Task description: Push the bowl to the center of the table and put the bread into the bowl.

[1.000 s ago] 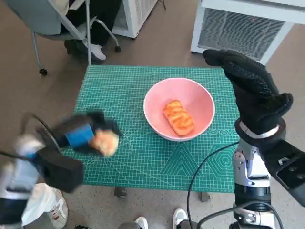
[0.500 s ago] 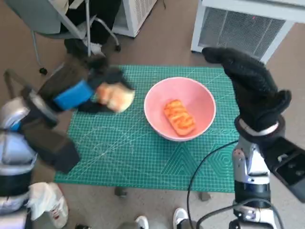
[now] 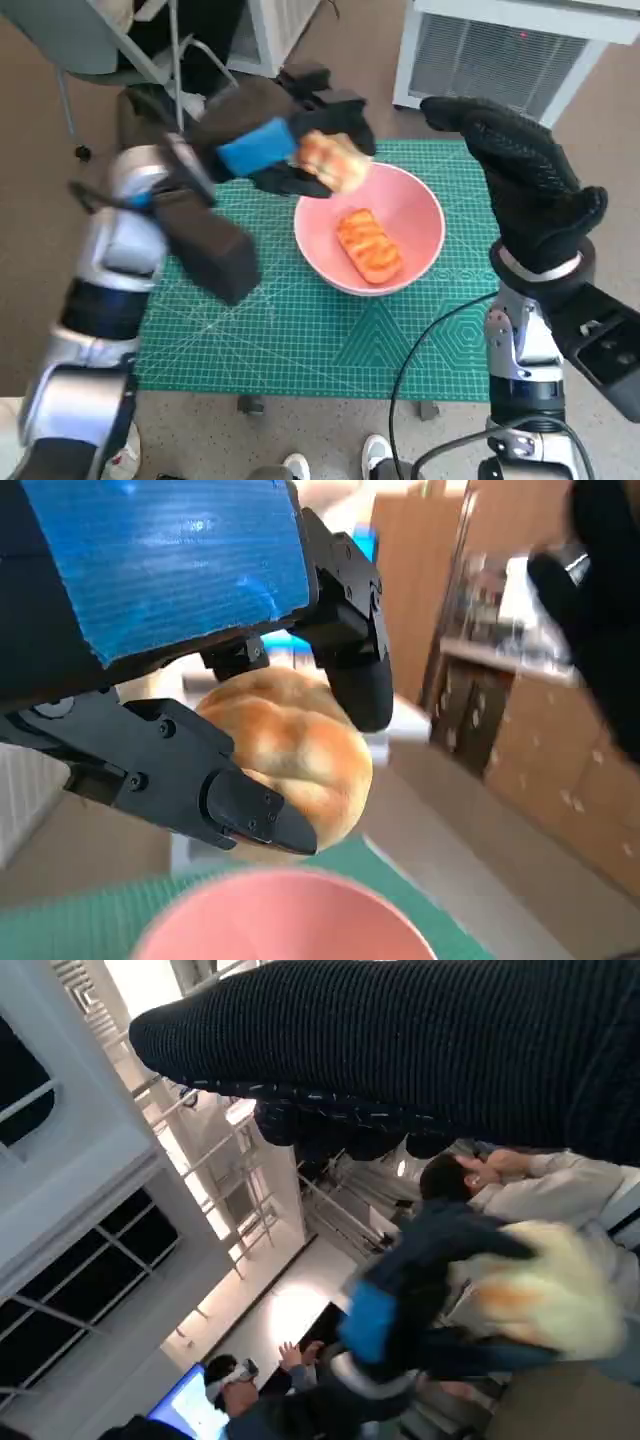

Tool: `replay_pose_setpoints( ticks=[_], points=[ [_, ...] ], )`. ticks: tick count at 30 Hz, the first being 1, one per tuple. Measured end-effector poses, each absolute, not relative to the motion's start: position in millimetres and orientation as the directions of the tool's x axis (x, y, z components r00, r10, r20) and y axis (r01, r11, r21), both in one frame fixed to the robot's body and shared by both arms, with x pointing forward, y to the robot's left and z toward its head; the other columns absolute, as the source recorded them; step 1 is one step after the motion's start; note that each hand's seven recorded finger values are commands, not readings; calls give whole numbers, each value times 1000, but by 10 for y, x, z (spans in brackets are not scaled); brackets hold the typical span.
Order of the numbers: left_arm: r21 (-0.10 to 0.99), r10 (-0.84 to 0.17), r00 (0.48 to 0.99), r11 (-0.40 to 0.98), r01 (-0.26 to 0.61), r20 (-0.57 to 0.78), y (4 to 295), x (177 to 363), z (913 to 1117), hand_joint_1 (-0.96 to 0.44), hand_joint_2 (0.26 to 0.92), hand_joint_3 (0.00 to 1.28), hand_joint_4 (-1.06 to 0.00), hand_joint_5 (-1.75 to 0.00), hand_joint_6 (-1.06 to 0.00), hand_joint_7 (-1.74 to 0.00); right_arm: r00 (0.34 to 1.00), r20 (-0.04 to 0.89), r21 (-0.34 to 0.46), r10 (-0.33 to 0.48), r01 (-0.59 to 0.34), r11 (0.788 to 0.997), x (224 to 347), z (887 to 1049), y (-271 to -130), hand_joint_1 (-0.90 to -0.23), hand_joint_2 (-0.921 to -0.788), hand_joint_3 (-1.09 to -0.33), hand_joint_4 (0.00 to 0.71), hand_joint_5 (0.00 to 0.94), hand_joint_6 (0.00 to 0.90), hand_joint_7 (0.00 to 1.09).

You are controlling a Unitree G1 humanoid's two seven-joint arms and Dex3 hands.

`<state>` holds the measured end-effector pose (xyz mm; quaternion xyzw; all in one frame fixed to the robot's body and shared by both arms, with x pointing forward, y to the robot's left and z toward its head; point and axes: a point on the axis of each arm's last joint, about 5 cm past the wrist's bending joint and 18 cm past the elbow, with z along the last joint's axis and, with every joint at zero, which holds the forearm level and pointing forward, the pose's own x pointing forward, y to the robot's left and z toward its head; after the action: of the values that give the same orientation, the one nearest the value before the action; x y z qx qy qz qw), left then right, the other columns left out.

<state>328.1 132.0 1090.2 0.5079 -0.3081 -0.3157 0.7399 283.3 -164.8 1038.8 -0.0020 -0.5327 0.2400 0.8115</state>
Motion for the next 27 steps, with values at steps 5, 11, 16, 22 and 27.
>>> replay_pose_setpoints(
  ticks=[5, 11, 16, 22, 27],
  points=[
    [947, -754, 656, 214, 238, 6, 1284, 3355, 10735, -272, 920, 42, -219, -15, -369, -117, 318, 864, -258, 390, -385, 886, 2825, 10385, -1655, -556, -921, -763, -1, 498, -1, 693],
    [939, -734, 675, 172, 298, -80, 1289, 3389, 10659, -305, 921, 41, -141, -1, -327, -62, 312, 867, -261, 390, -382, 886, 2809, 10397, -1663, -556, -921, -767, -1, 498, -1, 702],
    [932, -732, 675, 173, 318, -94, 1287, 3397, 10631, -313, 921, 39, -96, 0, -299, -40, 309, 868, -264, 388, -375, 889, 2800, 10406, -1677, -555, -921, -770, -1, 492, -1, 710],
    [929, -738, 670, 194, 316, -74, 1289, 3385, 10582, -355, 918, 29, -13, 1, -246, -8, 315, 871, -258, 378, -362, 896, 2799, 10406, -1694, -558, -921, -769, -1, 481, -1, 715],
    [923, -748, 663, 240, 301, -21, 1319, 3357, 10549, -458, 920, 31, -1, 1, -177, -2, 326, 872, -250, 366, -346, 904, 2801, 10403, -1708, -560, -921, -757, -1, 476, -1, 710]
  ],
)
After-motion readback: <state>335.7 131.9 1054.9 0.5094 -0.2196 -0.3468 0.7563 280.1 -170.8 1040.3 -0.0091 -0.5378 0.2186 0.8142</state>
